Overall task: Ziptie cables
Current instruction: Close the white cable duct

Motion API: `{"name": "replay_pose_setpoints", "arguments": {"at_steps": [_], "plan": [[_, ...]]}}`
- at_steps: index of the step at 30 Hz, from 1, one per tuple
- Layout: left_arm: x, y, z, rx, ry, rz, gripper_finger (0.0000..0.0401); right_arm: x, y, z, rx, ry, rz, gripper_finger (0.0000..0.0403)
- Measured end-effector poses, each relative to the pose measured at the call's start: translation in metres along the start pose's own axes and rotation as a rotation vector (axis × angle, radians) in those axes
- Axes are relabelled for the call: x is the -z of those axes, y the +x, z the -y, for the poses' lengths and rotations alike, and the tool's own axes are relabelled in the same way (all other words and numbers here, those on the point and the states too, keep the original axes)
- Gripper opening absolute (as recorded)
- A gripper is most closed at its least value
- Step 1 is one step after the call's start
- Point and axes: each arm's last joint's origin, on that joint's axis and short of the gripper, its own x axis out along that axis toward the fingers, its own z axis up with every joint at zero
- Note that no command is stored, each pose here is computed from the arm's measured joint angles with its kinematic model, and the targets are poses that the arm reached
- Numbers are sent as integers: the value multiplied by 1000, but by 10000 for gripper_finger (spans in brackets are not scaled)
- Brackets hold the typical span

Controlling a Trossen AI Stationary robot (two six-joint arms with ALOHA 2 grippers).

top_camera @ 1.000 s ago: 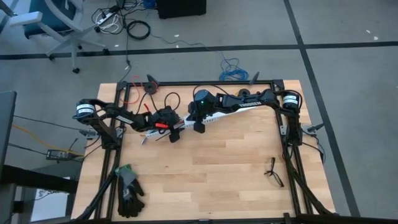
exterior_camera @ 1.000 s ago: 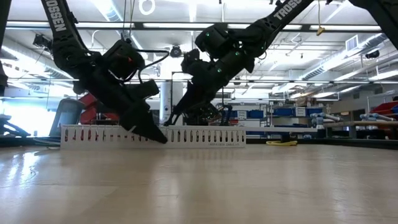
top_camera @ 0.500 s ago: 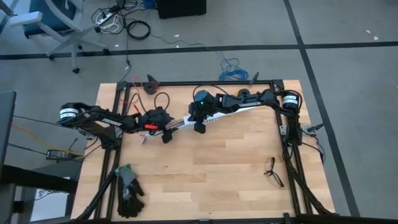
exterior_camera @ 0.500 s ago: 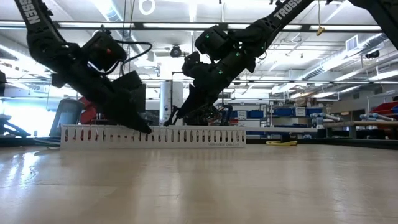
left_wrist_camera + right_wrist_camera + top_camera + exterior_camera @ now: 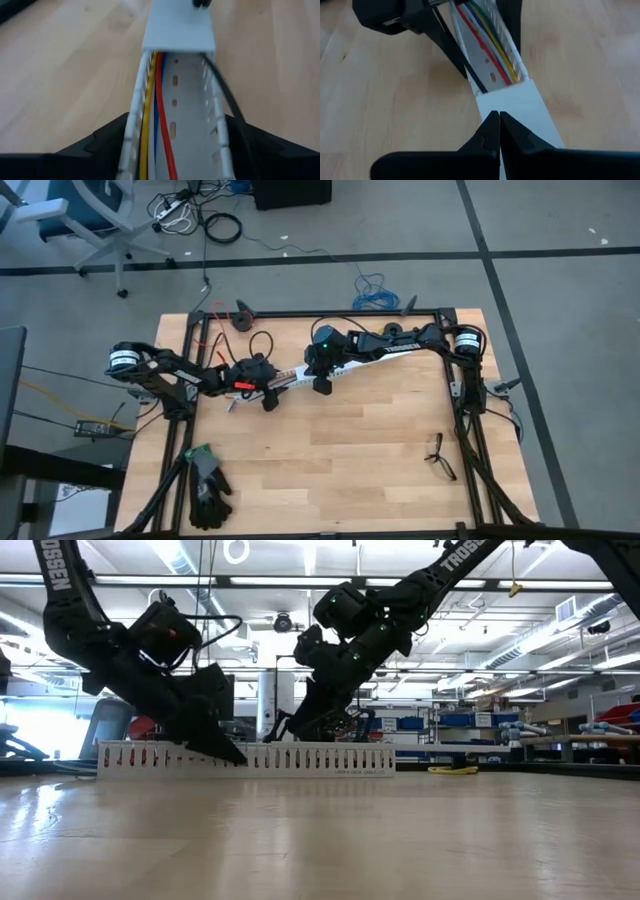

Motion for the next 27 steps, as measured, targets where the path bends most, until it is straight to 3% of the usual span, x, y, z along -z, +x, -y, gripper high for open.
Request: {"name": "replay_pose_setpoints", "arguments": {"at_steps": [8, 14, 18, 27], "plan": [[2, 2, 0, -2, -23, -10, 236, 7, -2, 6, 146, 25, -84, 0], [2, 2, 0, -2, -20, -9, 222, 8, -2, 5, 146, 26, -98, 0], [2, 2, 0, 3, -19, -3, 224, 15, 3, 4, 48, 57, -131, 0], [1, 2, 0, 7, 0, 12, 225, 7, 24, 1, -75, -1, 59, 0]]}}
